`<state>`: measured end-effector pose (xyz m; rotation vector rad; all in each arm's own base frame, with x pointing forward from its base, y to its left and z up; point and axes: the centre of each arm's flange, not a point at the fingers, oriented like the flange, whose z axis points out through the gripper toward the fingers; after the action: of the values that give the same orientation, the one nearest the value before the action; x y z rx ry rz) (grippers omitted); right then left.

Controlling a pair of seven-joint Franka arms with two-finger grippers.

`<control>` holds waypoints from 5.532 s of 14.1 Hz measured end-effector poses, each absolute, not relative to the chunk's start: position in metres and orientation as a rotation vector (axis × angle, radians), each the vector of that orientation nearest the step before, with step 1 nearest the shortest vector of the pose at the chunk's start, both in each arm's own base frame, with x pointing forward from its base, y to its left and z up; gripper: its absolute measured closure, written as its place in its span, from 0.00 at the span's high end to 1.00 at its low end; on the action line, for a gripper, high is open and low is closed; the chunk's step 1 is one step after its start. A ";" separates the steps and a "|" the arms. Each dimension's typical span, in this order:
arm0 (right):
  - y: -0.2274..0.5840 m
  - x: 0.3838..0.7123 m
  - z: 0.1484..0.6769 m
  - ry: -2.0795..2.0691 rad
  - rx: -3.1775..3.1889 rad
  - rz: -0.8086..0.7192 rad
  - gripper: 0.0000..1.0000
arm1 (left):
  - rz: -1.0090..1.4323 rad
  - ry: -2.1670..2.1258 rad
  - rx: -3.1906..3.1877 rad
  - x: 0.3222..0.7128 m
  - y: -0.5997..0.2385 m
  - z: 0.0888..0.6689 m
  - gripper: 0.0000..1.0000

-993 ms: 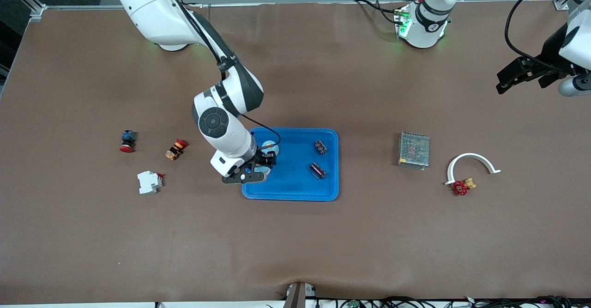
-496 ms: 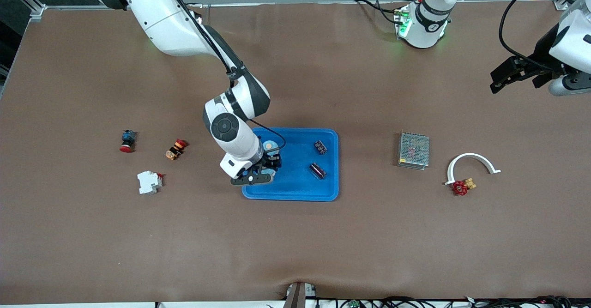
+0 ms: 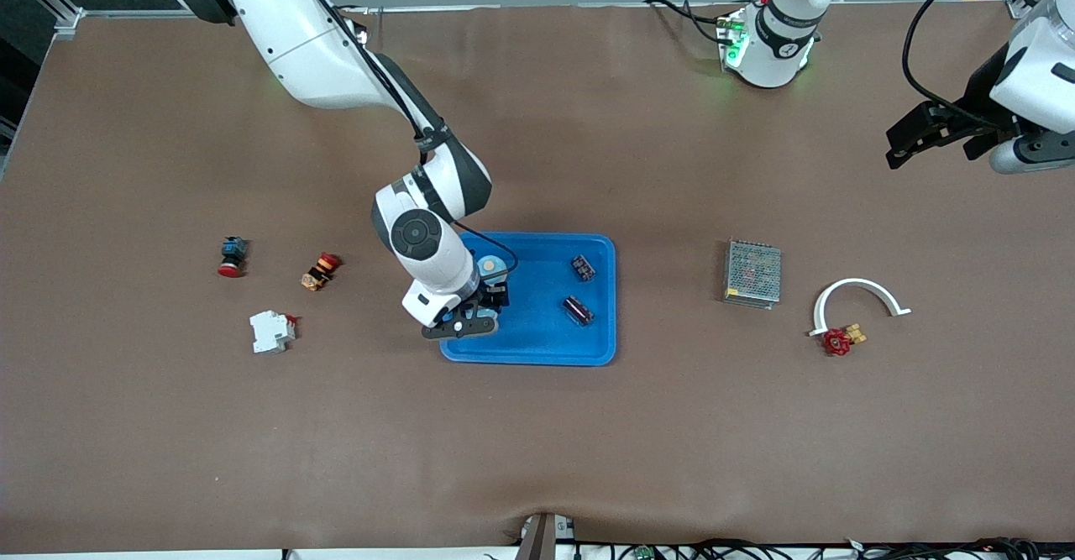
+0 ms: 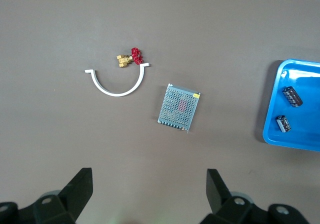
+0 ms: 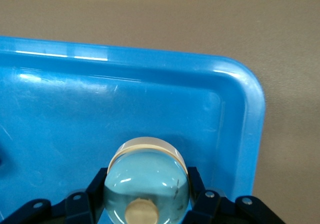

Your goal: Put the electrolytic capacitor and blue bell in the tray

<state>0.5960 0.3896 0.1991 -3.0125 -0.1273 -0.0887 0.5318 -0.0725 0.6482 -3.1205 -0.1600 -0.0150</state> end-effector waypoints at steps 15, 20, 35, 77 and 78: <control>0.394 0.592 0.184 -0.160 -3.031 -0.099 0.82 | 0.003 -0.159 -3.118 0.531 -0.073 0.647 1.00; 0.392 0.597 0.188 -0.153 -3.029 -0.121 1.00 | 0.003 -0.157 -3.119 0.530 -0.073 0.647 1.00; 0.385 0.567 0.382 -0.213 -3.085 0.112 1.00 | 0.005 -0.154 -3.118 0.530 -0.074 0.647 1.00; -0.027 0.559 0.595 0.008 -3.118 0.031 1.00 | 0.014 -0.161 -3.117 0.529 -0.071 0.648 1.00; -0.027 0.559 0.594 0.008 -3.118 0.033 1.00 | 0.014 -0.162 -3.117 0.529 -0.071 0.648 1.00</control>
<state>0.5590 -0.0267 0.5941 -3.1179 0.0078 0.0326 0.5291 -0.0710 0.6478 -3.1166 -0.1620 0.0144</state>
